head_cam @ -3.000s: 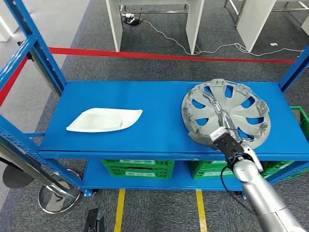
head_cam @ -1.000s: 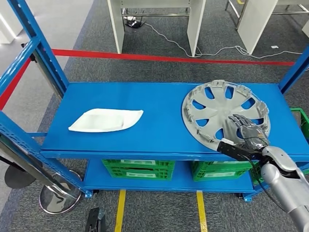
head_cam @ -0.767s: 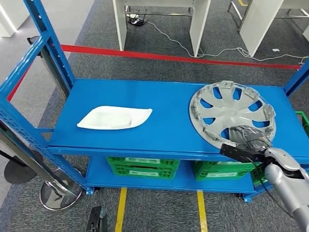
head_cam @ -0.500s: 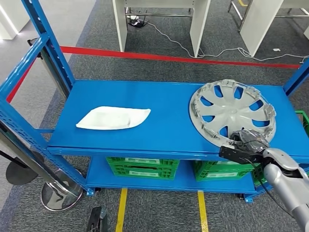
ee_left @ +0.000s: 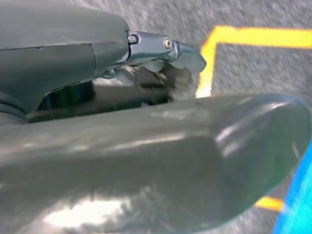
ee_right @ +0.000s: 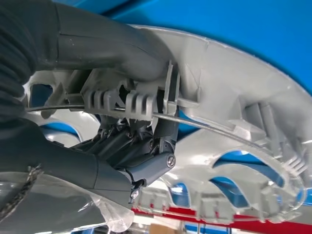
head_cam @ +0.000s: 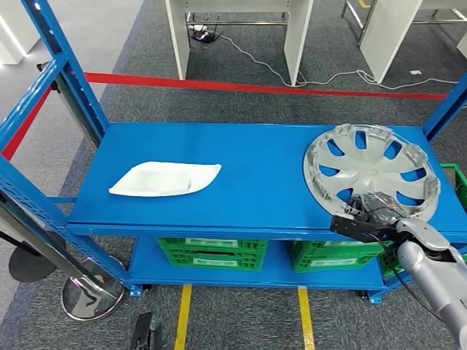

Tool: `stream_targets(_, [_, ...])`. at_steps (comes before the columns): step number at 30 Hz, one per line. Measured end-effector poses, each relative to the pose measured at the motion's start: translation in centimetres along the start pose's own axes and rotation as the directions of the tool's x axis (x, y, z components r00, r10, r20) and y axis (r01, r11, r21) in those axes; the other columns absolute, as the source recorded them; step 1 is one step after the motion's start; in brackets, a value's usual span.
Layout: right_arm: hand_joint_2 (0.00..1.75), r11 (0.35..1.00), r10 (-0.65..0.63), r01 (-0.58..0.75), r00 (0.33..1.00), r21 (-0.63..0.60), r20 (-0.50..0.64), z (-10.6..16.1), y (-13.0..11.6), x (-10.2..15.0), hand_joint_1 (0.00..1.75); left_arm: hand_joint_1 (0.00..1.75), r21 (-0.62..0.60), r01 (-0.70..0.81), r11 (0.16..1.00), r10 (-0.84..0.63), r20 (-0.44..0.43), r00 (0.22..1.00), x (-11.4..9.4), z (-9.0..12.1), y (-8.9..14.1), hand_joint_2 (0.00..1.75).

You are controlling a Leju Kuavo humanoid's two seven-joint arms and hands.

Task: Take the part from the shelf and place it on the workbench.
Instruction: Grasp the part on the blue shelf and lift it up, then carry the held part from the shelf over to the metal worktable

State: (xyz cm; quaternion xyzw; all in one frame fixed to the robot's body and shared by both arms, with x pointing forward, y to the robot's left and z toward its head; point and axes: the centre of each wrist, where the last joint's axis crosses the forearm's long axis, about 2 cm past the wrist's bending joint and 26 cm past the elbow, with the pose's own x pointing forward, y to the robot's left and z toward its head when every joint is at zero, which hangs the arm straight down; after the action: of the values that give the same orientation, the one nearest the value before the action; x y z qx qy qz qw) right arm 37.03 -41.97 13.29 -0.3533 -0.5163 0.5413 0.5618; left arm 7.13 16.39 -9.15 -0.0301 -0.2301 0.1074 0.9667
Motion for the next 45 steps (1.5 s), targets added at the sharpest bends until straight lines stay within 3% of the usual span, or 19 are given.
stream_targets(4, [1.75,0.995,0.026,-0.018,0.997,-0.103,0.07,0.8,1.2,0.5,1.75,0.0,-0.018,-0.034,0.999,0.035,0.07,0.997,-0.1,0.0,0.1,0.0])
stream_targets(7, [1.75,0.963,0.111,-0.073,0.984,-0.258,0.137,2.0,2.5,1.8,1.75,0.0,-0.015,-0.041,0.999,0.043,0.108,0.993,-0.1,0.0,0.1,0.0])
stream_targets(13, [1.75,0.743,0.453,-0.227,0.864,-0.63,0.222,5.1,3.7,6.8,1.75,0.0,0.012,-0.027,1.0,0.025,0.159,0.987,-0.3,0.0,0.6,0.0])
stream_targets(18, [1.75,0.609,0.565,-0.141,0.767,-0.78,0.303,7.5,2.3,11.5,1.75,0.0,0.059,0.008,0.998,-0.018,0.163,0.987,-0.5,0.0,1.5,0.0])
stream_targets(28, [1.75,0.582,0.559,-0.076,0.76,-0.809,0.331,8.1,1.8,12.7,1.75,0.0,0.079,0.016,0.997,-0.028,0.157,0.987,-0.6,0.0,1.8,0.0])
stream_targets(35, [1.75,0.47,0.468,0.064,0.828,-0.88,0.31,9.9,0.0,15.3,1.75,0.0,0.107,0.036,0.994,-0.051,0.144,0.988,-1.1,0.0,2.7,0.0])
stream_targets(40, [1.75,0.465,0.447,0.1,0.831,-0.88,0.33,10.1,0.0,15.3,1.75,0.0,0.121,0.044,0.992,-0.06,0.138,0.989,-1.0,0.0,2.7,0.0])
stream_targets(45, [1.75,0.515,0.259,0.302,0.837,-0.802,0.482,10.8,1.9,16.4,1.75,0.0,0.183,0.065,0.981,-0.087,0.117,0.989,-0.9,-0.1,3.4,0.0])
